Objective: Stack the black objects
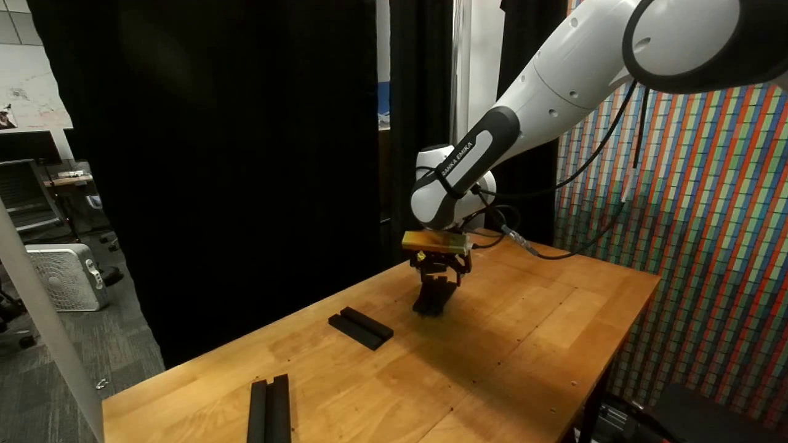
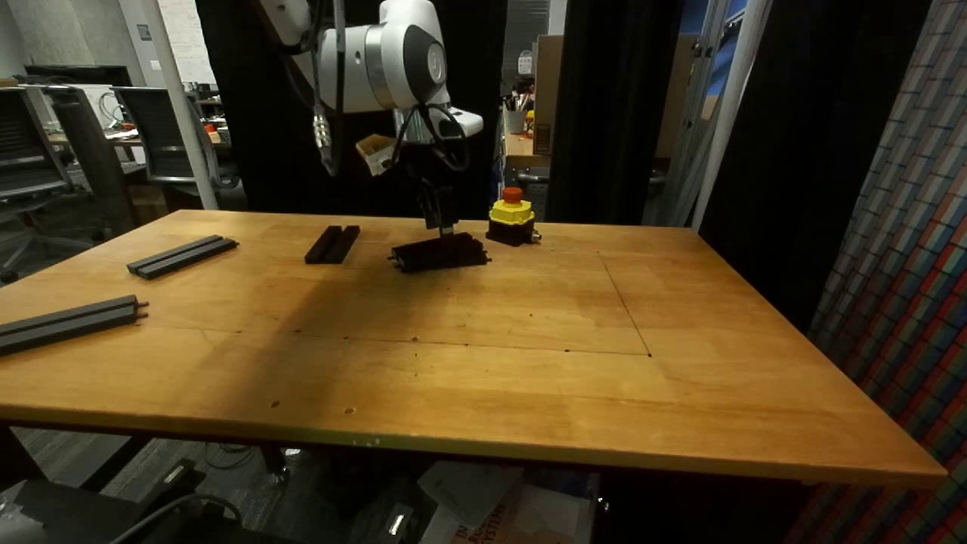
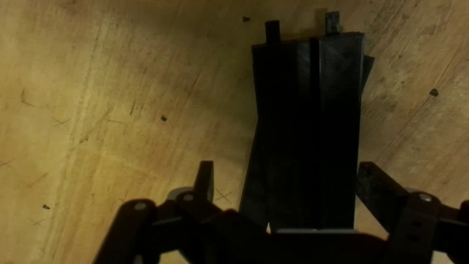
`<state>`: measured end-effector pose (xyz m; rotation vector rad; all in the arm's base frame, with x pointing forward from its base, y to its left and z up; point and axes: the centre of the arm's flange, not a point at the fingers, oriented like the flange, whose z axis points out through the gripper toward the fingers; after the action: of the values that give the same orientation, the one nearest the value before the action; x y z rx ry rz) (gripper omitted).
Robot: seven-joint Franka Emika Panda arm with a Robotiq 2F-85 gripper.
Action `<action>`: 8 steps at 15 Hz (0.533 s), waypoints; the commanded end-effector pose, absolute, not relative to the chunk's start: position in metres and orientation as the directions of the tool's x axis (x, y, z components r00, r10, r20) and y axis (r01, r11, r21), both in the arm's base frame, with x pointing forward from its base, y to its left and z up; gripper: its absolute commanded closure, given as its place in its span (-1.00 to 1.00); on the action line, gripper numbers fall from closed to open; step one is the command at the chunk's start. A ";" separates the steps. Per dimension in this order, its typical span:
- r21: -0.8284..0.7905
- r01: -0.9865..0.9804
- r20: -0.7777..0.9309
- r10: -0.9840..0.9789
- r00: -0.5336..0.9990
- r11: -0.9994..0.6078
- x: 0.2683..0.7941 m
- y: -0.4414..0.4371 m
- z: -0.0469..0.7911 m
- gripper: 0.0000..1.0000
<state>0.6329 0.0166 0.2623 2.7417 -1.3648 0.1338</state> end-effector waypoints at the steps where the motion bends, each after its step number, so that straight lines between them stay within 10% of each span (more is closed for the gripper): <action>1: -0.025 -0.788 0.108 -0.785 0.610 -0.616 0.618 0.010 0.268 -1.00; 8: -0.048 -0.742 0.102 -0.743 0.662 -0.668 0.620 0.016 0.265 -1.00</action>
<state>0.6255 0.0138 0.2525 2.8089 -1.3140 0.1548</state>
